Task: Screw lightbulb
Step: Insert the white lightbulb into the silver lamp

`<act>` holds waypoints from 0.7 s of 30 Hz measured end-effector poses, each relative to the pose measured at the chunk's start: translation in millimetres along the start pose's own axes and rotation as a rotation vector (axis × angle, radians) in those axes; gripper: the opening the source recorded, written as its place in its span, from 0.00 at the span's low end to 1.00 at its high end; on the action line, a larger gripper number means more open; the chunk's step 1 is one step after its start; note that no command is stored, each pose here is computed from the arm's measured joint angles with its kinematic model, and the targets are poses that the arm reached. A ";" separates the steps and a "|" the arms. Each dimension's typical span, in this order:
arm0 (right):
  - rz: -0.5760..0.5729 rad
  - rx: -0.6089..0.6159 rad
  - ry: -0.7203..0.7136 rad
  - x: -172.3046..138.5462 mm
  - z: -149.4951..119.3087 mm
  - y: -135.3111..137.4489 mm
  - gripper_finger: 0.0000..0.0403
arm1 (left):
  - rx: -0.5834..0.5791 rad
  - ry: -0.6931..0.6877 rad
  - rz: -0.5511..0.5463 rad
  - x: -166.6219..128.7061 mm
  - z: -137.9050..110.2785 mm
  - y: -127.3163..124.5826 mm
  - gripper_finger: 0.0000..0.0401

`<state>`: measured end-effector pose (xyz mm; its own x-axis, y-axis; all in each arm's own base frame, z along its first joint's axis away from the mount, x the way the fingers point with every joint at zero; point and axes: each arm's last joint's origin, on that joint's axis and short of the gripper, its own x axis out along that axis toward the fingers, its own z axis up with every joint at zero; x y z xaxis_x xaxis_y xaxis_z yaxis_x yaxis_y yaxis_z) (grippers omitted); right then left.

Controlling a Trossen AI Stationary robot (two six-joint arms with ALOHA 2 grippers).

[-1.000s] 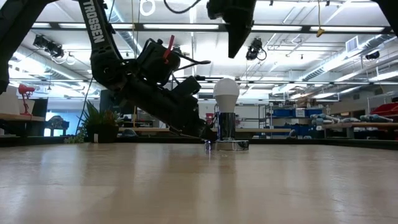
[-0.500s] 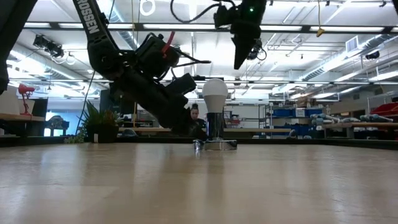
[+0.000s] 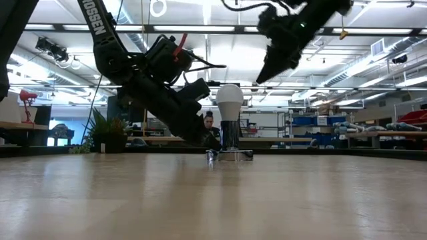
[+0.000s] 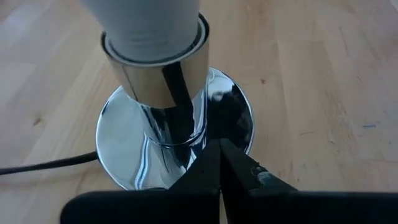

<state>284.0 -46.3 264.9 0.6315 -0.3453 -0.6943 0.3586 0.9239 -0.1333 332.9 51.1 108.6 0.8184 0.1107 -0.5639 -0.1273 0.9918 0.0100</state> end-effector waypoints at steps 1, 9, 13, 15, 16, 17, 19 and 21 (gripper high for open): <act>0.010 0.010 -0.026 1.4 -8.5 3.3 0.01 | -0.001 -0.001 -0.001 0.0 0.0 0.0 0.01; 0.113 0.019 -0.282 19.6 -74.4 31.3 0.01 | -0.008 -0.006 -0.049 -0.1 0.7 -1.3 0.01; 0.135 0.028 -0.328 30.1 -101.4 35.8 0.02 | -0.025 -0.012 -0.049 0.0 1.8 -0.9 0.01; 0.153 0.055 -0.344 32.1 -107.1 37.0 0.04 | -0.028 -0.018 -0.051 0.0 2.3 -0.7 0.01; 0.161 0.062 -0.355 32.5 -107.5 37.2 0.05 | -0.028 -0.022 -0.051 0.1 2.7 -0.8 0.01; 0.165 0.066 -0.361 33.1 -107.1 37.6 0.06 | -0.029 -0.024 -0.052 0.0 2.7 -0.8 0.01; 0.169 0.059 -0.353 33.8 -108.1 37.9 0.08 | -0.029 -0.030 -0.052 0.1 3.2 -0.9 0.01; 0.166 0.043 -0.366 33.6 -107.1 37.9 0.08 | -0.030 -0.030 -0.056 0.1 3.2 -0.9 0.01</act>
<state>245.2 -5.2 160.8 0.8837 -0.2346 -0.4050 0.2543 0.9671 -0.0054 334.9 50.3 111.2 0.8410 0.0578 -0.5380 -0.0975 0.9942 -0.0456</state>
